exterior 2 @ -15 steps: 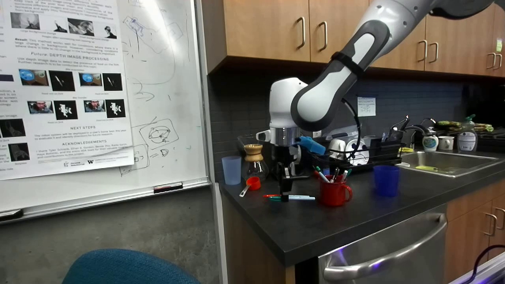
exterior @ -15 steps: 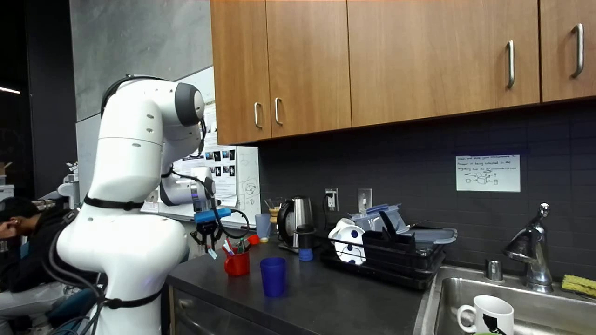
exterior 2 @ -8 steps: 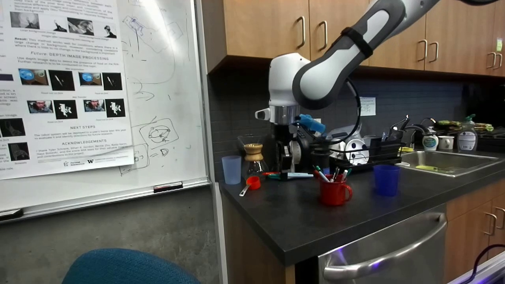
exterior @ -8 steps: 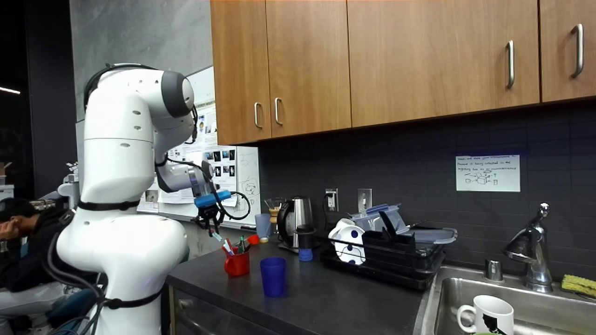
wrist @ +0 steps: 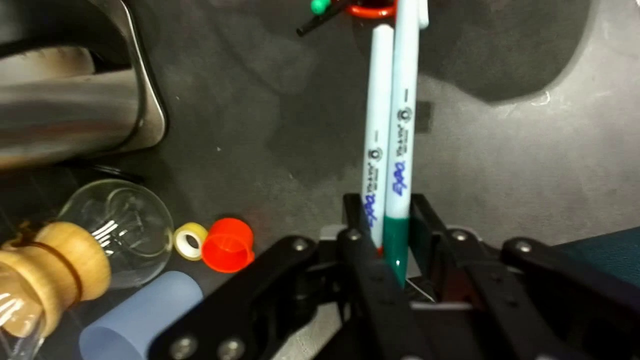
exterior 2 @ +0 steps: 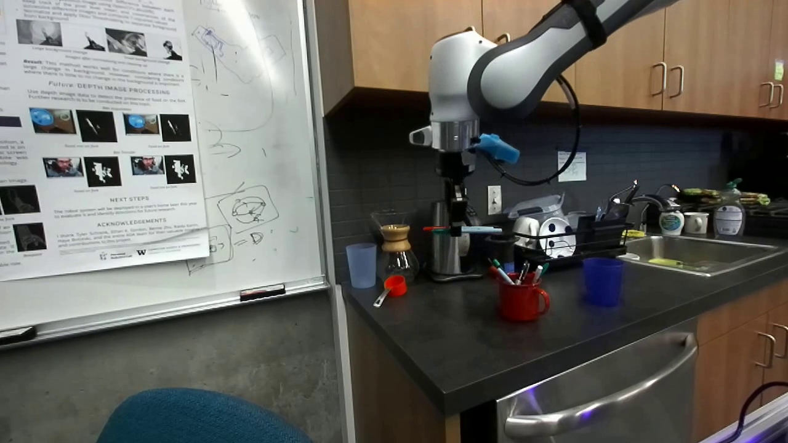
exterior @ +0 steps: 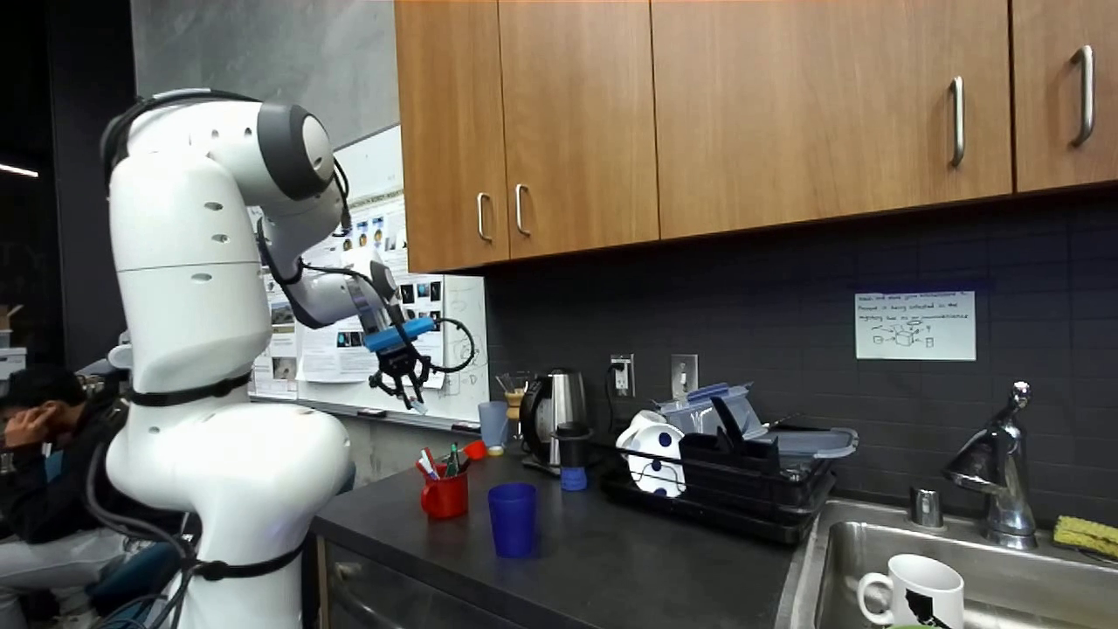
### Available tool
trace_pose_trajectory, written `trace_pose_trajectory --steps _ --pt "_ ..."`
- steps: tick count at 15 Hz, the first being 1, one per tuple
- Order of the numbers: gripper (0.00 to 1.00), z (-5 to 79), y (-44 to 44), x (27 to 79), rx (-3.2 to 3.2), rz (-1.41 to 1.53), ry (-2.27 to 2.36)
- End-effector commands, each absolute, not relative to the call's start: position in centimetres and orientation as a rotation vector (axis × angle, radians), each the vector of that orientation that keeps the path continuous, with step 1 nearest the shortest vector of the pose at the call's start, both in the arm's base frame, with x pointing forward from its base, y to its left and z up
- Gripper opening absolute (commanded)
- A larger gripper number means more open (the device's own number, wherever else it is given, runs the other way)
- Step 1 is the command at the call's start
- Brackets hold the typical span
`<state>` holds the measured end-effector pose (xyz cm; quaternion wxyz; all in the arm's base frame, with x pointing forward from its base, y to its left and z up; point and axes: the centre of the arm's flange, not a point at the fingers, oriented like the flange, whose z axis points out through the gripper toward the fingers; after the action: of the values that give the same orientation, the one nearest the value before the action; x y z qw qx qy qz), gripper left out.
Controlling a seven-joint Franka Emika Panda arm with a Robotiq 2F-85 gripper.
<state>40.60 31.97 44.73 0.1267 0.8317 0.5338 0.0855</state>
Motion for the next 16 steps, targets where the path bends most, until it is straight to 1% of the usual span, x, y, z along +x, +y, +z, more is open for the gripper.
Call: trace_pose_trajectory --steps 1,8,16 --pt "0.06 47.0 27.8 41.0 2.451 0.231 1.411" --pt "0.06 45.7 18.4 43.8 2.602 0.15 1.182" --pt "0.06 44.2 8.0 45.3 2.713 0.083 0.952"
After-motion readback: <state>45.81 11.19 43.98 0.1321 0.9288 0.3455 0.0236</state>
